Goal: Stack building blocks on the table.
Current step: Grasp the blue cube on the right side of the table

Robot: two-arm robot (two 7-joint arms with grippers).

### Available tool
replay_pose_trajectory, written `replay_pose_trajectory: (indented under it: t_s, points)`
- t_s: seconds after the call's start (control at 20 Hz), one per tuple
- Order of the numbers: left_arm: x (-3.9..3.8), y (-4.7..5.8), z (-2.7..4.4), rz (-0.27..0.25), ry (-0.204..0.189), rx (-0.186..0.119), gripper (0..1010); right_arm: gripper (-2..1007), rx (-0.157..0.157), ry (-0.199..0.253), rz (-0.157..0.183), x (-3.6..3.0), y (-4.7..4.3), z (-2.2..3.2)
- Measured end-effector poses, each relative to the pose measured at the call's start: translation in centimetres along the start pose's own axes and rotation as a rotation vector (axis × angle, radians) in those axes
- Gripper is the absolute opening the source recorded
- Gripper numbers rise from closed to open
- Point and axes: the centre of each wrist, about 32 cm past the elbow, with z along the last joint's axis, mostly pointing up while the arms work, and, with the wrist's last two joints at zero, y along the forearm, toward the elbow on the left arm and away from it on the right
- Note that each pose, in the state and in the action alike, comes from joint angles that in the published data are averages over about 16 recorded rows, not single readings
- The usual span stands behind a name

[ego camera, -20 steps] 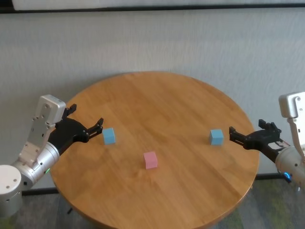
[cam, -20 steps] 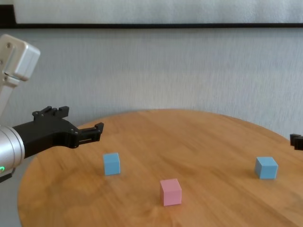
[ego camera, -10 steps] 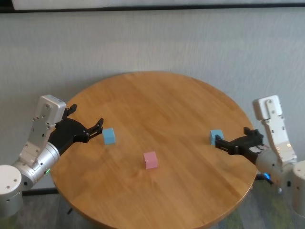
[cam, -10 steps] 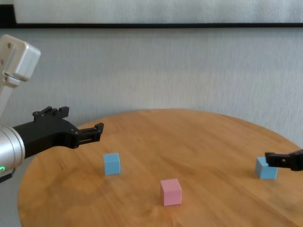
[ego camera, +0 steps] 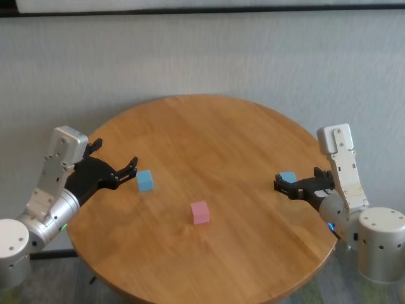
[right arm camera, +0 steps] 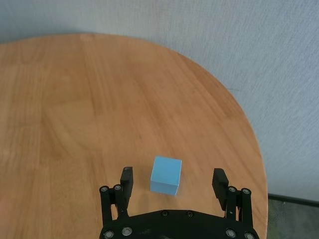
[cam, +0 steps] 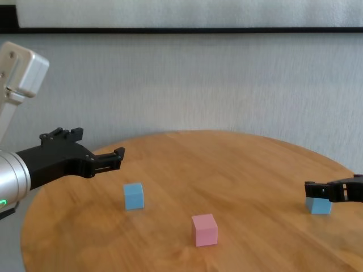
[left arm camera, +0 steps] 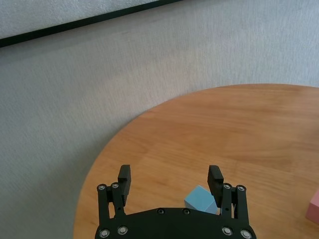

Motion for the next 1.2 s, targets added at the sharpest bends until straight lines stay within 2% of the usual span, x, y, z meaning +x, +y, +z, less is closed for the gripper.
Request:
replay_pose_trajectory:
  t_s: [0.4, 0.8, 1.2]
  points:
    - [0.00, 0.0, 0.00, 0.000, 0.000, 0.000, 1000, 1005, -0.031, -0.011, -0.036, -0.83, 1.44, -0.21]
    - [0.00, 0.0, 0.00, 0.000, 0.000, 0.000, 1000, 1005, -0.055, -0.004, -0.056, -1.06, 2.69, -0.71]
    - [0.01, 0.0, 0.01, 0.000, 0.000, 0.000, 1000, 1005, -0.058, 0.009, -0.063, -1.13, 3.48, -0.92]
